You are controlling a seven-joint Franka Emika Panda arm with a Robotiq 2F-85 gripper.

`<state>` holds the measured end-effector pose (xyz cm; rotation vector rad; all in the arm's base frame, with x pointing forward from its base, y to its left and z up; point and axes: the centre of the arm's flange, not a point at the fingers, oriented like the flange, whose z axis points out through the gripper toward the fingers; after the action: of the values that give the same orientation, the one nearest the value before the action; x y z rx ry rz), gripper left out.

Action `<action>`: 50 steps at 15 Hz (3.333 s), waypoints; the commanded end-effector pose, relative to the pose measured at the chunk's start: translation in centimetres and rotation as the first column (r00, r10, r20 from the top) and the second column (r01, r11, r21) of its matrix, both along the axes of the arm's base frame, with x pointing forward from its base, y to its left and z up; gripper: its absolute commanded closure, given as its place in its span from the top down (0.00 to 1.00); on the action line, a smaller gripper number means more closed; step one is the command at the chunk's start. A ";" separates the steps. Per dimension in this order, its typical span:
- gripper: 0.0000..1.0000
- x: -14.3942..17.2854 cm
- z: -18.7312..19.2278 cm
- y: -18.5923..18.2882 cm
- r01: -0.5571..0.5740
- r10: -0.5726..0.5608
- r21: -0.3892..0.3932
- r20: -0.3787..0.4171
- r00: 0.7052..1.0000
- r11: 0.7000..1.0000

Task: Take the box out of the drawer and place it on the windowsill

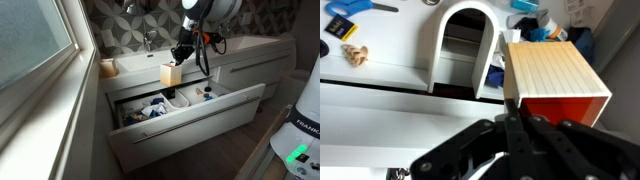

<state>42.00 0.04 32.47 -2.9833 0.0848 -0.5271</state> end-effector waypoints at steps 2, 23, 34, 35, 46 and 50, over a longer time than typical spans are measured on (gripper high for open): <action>0.04 -0.6 1.4 1.0 -0.025 0.025 0.021 0.008 1.000 0.999; 0.01 9.1 21.1 12.4 0.100 -0.150 0.218 0.229 0.962 0.971; 0.04 8.3 20.4 11.4 0.098 -0.150 0.220 0.236 0.960 0.971; 0.01 8.3 20.4 11.4 0.098 -0.150 0.220 0.236 0.960 0.971; 0.01 23.1 20.3 19.3 0.292 -0.323 0.270 0.077 0.943 0.917; 0.01 27.5 19.4 21.9 0.359 -0.388 0.296 0.042 0.921 0.885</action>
<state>64.10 18.81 50.93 -2.6686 0.6001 -0.6466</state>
